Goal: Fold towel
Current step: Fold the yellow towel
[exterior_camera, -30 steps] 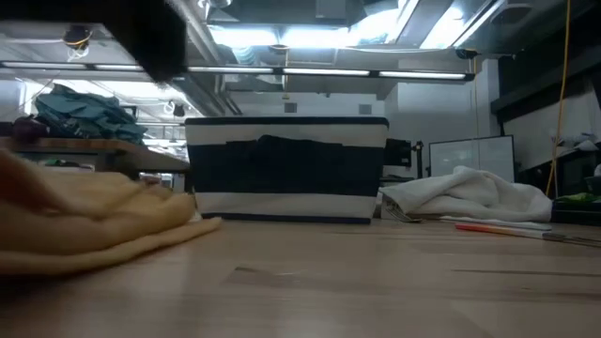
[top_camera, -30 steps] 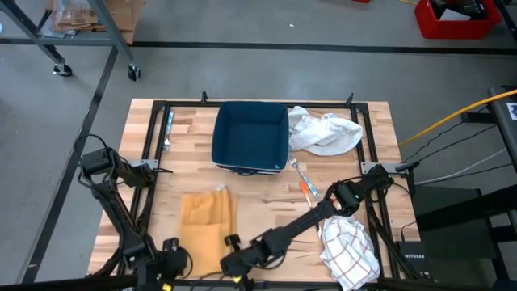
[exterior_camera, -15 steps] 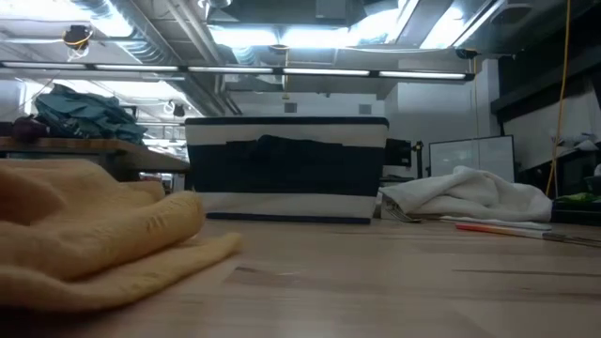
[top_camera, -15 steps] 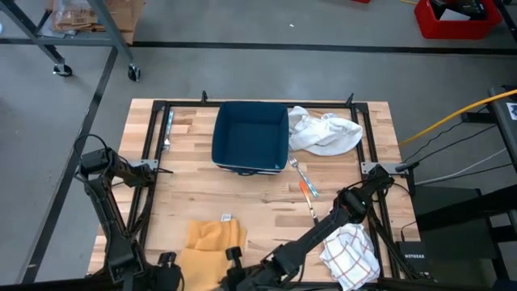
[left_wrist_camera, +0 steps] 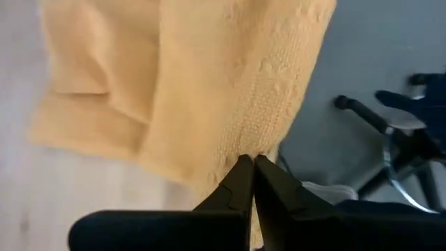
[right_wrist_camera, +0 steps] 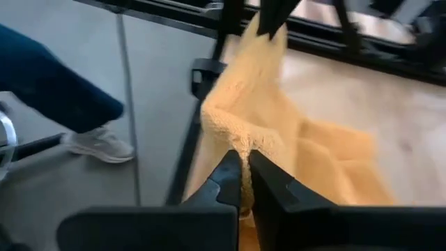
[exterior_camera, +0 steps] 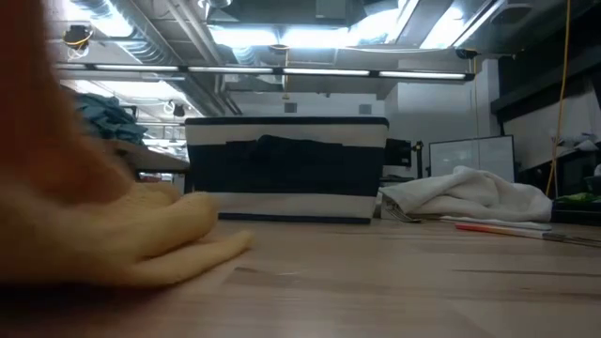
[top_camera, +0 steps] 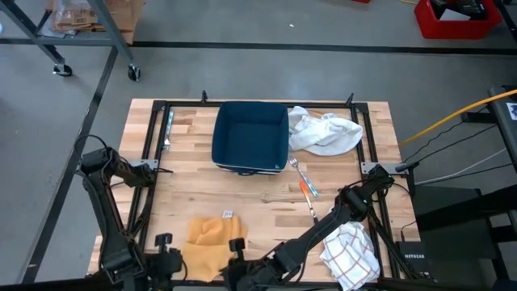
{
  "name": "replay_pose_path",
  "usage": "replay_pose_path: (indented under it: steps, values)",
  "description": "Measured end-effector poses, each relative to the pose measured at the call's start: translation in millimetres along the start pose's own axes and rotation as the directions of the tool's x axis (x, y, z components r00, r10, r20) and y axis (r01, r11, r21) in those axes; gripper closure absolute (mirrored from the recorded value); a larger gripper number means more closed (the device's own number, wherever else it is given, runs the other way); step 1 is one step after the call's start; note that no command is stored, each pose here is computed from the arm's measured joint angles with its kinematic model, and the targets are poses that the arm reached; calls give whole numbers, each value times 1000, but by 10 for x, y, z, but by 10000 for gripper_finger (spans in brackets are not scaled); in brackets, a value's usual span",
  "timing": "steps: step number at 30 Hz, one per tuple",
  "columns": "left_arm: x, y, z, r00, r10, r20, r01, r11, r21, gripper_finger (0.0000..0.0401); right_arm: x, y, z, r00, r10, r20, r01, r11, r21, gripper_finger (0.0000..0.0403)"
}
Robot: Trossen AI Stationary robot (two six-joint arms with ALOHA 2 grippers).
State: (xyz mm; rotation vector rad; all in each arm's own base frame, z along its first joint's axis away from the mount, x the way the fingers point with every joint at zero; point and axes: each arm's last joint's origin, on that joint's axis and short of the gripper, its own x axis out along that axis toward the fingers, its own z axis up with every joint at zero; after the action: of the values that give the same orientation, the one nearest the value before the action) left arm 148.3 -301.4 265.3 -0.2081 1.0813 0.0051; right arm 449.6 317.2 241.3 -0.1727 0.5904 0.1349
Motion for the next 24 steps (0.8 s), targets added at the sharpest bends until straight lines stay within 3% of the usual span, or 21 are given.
replay_pose_path:
  steps: [5,13,17,24]
  values:
    - [40,122,76,995,98,-9,-98,995,2,401,-126,-134,-20,990,-102,-99,105,994,24,383]
    - [90,277,213,977,212,6,-212,977,2,401,-146,-262,-110,967,-109,-229,153,971,185,384]
    - [110,370,283,960,281,14,-281,960,3,401,-123,-382,-159,946,-136,-294,218,938,268,386]
    - [189,556,350,913,407,29,-407,913,9,401,-68,-652,-227,900,-174,-400,308,903,301,385]
